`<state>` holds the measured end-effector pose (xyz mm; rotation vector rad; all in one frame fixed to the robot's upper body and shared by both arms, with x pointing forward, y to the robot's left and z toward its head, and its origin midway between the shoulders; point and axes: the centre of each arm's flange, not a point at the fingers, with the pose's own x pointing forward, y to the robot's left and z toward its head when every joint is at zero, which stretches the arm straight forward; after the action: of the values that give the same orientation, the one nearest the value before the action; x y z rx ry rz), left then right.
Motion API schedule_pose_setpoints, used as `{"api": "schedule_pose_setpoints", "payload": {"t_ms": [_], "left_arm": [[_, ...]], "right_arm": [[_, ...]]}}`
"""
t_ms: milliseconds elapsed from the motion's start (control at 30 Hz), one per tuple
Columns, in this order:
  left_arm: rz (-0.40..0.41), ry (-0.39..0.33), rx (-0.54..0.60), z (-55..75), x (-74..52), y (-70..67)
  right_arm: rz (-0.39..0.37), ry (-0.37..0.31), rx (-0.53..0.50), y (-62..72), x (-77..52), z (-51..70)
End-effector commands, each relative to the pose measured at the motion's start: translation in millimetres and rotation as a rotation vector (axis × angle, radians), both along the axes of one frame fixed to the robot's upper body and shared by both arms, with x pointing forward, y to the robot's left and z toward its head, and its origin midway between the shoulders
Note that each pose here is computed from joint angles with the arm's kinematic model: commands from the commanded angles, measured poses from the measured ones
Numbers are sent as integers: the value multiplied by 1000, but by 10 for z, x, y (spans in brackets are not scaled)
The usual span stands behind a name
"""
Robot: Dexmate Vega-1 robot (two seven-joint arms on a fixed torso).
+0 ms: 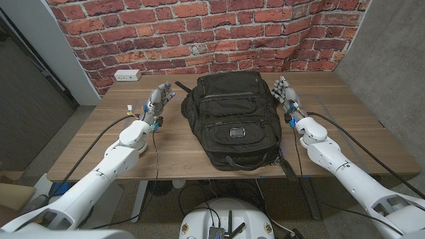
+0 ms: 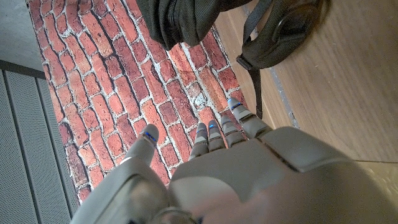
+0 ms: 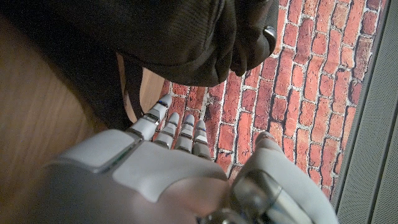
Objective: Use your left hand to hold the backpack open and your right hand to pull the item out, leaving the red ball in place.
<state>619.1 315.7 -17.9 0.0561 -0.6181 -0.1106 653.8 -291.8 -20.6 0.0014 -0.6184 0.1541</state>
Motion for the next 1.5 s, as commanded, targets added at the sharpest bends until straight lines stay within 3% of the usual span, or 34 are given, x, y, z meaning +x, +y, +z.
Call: {"api": "schedule_pose_setpoints", "payload": {"t_ms": [33, 533, 1033, 1500], "left_arm": [[37, -3, 66, 20, -197, 46], [88, -33, 140, 27, -534, 61], [127, -97, 294, 138, -802, -16], [147, -134, 439, 179, -1132, -48]], "right_arm": [[-27, 1, 8, -79, -42, -24], [-38, 7, 16, -137, -38, -47], [-42, -4, 31, -184, -77, -91], [-53, -11, 30, -216, -105, -114]]}}
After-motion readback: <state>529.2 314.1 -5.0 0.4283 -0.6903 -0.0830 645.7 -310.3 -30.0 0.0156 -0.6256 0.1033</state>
